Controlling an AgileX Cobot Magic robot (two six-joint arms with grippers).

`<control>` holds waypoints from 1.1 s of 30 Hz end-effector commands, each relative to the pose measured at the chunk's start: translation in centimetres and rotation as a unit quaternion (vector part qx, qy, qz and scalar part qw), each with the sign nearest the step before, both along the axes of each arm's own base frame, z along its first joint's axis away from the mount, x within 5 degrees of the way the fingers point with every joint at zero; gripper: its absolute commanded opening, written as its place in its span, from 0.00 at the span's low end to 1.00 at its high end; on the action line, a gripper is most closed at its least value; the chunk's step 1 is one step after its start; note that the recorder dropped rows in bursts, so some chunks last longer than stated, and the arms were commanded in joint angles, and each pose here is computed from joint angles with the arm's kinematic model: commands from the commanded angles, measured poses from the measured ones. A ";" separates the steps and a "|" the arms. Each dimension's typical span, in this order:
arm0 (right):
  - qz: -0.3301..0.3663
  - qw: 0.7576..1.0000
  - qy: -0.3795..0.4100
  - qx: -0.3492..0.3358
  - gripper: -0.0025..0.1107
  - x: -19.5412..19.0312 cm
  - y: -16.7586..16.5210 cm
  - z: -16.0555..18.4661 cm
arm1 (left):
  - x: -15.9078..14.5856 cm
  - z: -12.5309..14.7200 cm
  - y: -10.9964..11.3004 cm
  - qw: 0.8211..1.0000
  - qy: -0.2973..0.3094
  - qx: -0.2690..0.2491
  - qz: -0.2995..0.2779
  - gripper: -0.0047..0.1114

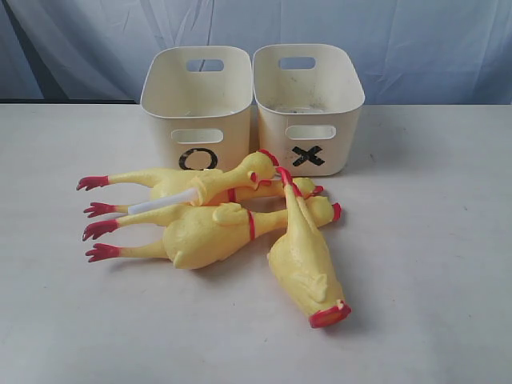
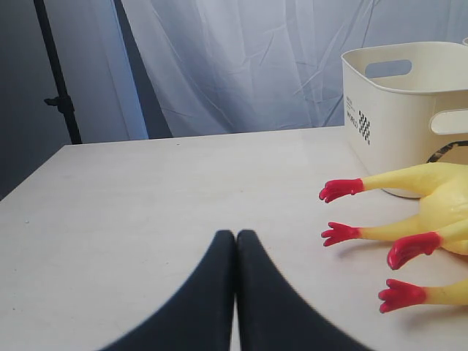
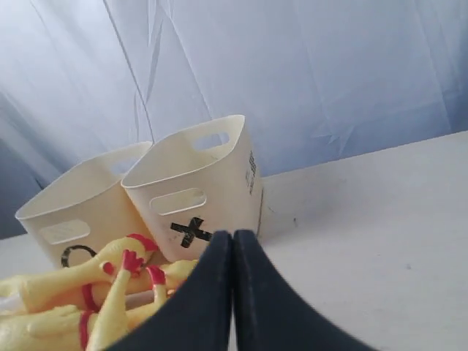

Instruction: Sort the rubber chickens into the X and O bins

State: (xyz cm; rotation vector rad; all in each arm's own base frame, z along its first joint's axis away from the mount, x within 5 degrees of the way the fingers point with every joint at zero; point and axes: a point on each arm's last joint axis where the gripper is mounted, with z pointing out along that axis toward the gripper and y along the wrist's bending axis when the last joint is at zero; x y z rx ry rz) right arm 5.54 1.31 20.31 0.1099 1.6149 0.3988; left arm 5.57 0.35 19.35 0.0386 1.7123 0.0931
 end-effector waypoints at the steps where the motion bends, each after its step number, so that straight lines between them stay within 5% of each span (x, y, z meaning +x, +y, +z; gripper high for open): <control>1: -0.001 0.999 -0.005 0.047 0.02 0.0 0.0 0.2 | 0.0 -0.1 0.0 1.000 0.000 -0.002 0.003 0.04; 13: 0.020 0.984 0.024 0.175 0.02 -0.1 0.4 0.2 | 0.0 -0.1 0.0 1.000 0.000 -0.002 0.003 0.04; 22: 0.093 0.993 -0.033 0.064 0.02 -1.7 1.5 5.7 | 0.0 -0.1 0.0 1.000 0.000 -0.002 0.003 0.04; 33: 0.194 0.970 0.118 -0.081 0.02 2.3 3.5 9.4 | 0.0 -0.1 0.0 1.000 0.000 -0.002 0.003 0.04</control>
